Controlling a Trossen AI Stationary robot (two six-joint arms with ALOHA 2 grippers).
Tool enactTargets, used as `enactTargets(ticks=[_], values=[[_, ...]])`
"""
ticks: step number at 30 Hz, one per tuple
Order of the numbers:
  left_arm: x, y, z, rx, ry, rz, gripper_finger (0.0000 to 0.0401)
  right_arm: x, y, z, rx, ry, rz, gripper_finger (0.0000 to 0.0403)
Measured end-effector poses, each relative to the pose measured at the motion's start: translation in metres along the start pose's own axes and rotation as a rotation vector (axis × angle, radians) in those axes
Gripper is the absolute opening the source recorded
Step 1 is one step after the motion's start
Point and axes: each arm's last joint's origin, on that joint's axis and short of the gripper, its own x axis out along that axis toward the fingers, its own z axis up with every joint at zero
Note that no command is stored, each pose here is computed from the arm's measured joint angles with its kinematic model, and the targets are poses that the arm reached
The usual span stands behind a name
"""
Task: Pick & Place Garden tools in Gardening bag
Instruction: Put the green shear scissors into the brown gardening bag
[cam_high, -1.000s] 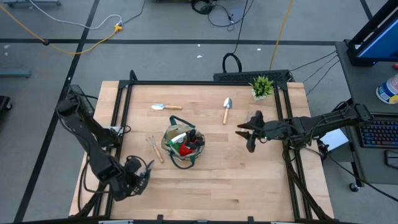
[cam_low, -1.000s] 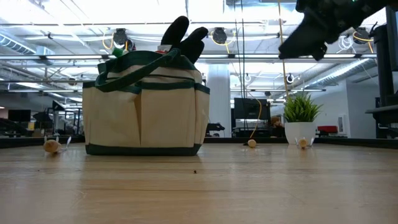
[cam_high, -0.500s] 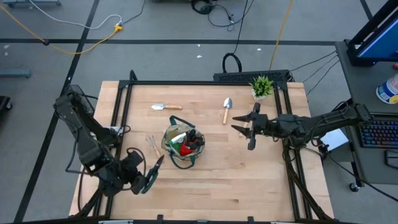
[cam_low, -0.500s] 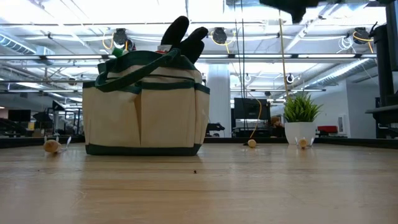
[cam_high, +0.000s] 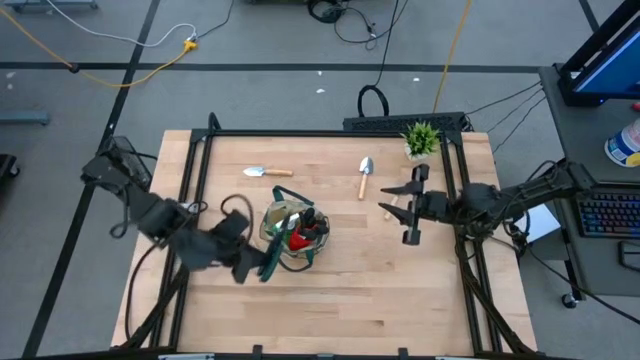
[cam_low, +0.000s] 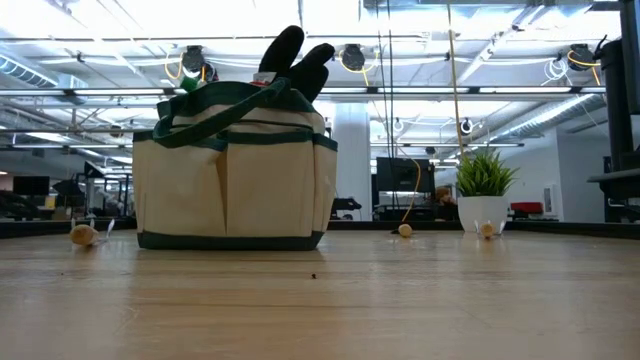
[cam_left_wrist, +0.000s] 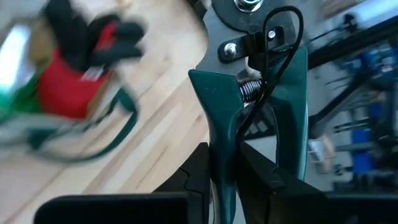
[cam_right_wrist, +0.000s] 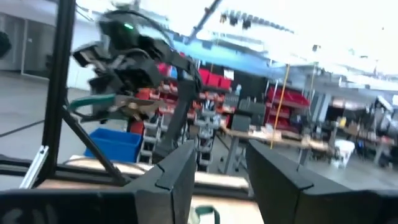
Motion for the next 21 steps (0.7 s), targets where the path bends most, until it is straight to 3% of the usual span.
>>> enactTargets(ticks=[6,12,16,21], values=[[0.010,-0.006,0.037,0.006,-0.071,-0.137,0.0052,-0.001,0.009,0.013,-0.138,-0.134,0.011,0.0135],[0.018,-0.004,0.070,-0.021,-0.122,-0.229,0.0052,0.007,0.022,0.022,-0.311,-0.286,0.114,0.0134],[0.021,-0.004,0.090,-0.050,-0.154,-0.317,0.0052,0.021,0.025,0.037,-0.366,-0.311,0.097,0.0135],[0.029,-0.003,0.107,-0.091,-0.149,-0.398,0.0052,0.045,0.032,0.050,-0.534,-0.218,0.070,0.0135]])
